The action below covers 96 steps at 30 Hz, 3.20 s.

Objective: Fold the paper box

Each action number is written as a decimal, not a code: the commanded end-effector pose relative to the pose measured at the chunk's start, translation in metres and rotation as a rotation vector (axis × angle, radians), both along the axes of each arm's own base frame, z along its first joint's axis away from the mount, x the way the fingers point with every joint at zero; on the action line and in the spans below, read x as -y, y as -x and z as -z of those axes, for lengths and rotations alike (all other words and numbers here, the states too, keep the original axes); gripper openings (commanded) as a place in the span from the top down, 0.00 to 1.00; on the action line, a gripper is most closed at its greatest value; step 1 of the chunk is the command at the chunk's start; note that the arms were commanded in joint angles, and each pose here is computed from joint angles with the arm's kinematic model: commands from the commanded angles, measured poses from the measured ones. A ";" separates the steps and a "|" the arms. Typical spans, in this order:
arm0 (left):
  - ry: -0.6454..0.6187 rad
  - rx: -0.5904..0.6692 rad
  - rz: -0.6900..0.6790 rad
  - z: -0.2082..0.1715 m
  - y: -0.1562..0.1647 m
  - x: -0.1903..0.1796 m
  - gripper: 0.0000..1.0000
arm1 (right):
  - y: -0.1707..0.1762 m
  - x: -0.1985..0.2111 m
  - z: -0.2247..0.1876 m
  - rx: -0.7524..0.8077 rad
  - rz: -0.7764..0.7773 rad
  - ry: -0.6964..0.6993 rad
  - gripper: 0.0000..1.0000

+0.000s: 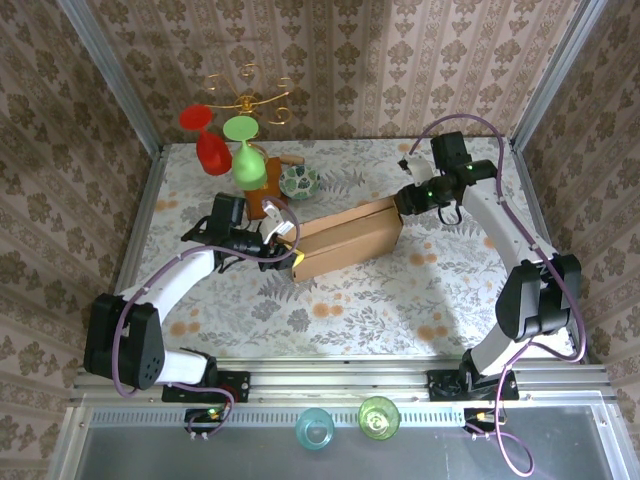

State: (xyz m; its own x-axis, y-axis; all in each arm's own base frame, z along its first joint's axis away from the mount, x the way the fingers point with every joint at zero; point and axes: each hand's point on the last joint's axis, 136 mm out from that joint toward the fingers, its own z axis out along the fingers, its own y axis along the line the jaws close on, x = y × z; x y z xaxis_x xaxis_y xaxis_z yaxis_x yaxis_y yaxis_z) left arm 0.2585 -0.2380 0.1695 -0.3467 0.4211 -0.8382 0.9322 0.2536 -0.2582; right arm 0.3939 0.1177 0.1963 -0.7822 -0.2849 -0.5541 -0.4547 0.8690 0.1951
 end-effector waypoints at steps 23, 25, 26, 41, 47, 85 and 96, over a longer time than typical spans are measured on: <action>0.014 -0.009 -0.028 -0.006 -0.010 0.001 0.60 | 0.008 -0.005 -0.022 0.034 0.053 0.035 1.00; 0.013 -0.012 -0.042 -0.005 -0.013 0.001 0.60 | 0.009 -0.007 -0.022 0.042 0.075 0.024 1.00; 0.013 -0.015 -0.047 -0.005 -0.014 0.001 0.60 | 0.010 -0.007 -0.020 0.041 0.088 0.017 1.00; 0.012 -0.039 -0.108 -0.005 -0.028 -0.003 0.55 | 0.022 -0.003 0.006 0.041 0.268 -0.063 1.00; 0.010 -0.047 -0.140 -0.005 -0.033 -0.004 0.53 | 0.028 -0.002 0.016 0.041 0.305 -0.066 1.00; 0.073 0.070 -0.500 -0.078 -0.042 -0.040 0.41 | 0.030 0.000 0.017 0.108 0.382 -0.043 1.00; -0.111 -0.051 -0.396 -0.065 -0.038 -0.039 0.65 | 0.029 -0.002 0.015 0.100 0.370 -0.039 1.00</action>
State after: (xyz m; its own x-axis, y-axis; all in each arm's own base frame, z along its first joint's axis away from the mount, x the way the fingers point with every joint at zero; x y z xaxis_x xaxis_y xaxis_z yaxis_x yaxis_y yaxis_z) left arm 0.3063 -0.2049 0.2465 -0.4986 0.2605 -0.8268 0.7386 0.6270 -0.2478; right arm 0.3751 0.1212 0.1936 -0.7194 0.0417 -0.6933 -0.1523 0.9644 0.2161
